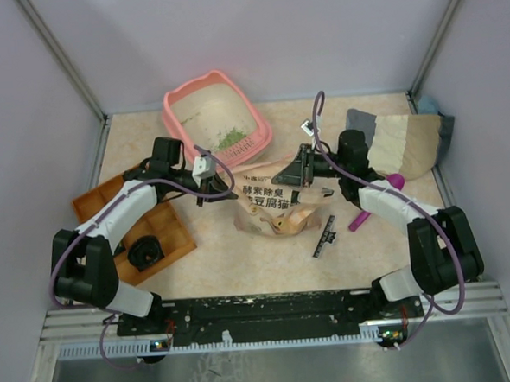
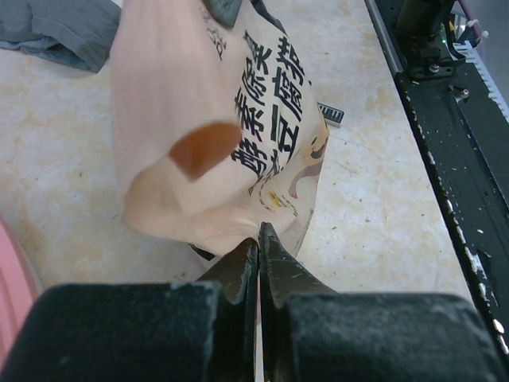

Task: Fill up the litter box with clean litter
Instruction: Close the cat litter bag at the center of the board.

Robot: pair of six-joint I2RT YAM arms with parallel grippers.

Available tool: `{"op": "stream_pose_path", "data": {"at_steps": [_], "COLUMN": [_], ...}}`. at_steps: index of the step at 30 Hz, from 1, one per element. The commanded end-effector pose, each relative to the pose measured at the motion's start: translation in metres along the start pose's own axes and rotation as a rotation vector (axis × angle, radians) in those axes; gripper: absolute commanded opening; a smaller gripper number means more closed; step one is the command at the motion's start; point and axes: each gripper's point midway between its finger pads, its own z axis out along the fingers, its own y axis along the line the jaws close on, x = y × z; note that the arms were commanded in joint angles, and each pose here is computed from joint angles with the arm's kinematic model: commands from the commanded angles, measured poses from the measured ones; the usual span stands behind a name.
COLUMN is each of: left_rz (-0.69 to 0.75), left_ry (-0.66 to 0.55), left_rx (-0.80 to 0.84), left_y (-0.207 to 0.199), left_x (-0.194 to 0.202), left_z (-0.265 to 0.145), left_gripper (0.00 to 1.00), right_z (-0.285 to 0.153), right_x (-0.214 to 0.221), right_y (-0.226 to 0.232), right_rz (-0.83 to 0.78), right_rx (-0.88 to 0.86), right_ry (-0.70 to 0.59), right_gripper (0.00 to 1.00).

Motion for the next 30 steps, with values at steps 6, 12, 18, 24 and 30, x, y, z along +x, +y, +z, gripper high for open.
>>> {"op": "stream_pose_path", "data": {"at_steps": [6, 12, 18, 24, 30], "left_rz": [0.079, 0.104, 0.083, 0.002, 0.016], "left_ry": [-0.103, -0.153, -0.125, -0.078, -0.104], "left_rx": [0.042, 0.076, 0.066, -0.088, -0.228], "left_y": [-0.020, -0.029, -0.024, -0.002, 0.021], "left_x": [-0.022, -0.031, -0.029, -0.022, -0.025], "left_z": [-0.023, -0.024, -0.025, -0.022, -0.016], "left_gripper": [0.00, 0.00, 0.00, 0.42, 0.56], "right_z": [-0.024, -0.021, -0.021, -0.027, -0.025], "right_x": [-0.006, 0.007, -0.004, -0.010, 0.006], "right_y": [-0.056, -0.072, -0.081, -0.084, -0.093], "right_rz": [0.138, 0.192, 0.175, 0.151, 0.183], "right_rx": [0.164, 0.192, 0.253, 0.327, 0.332], "right_ry": [-0.085, -0.059, -0.063, -0.052, -0.008], "right_gripper": [0.00, 0.00, 0.00, 0.00, 0.00]}}
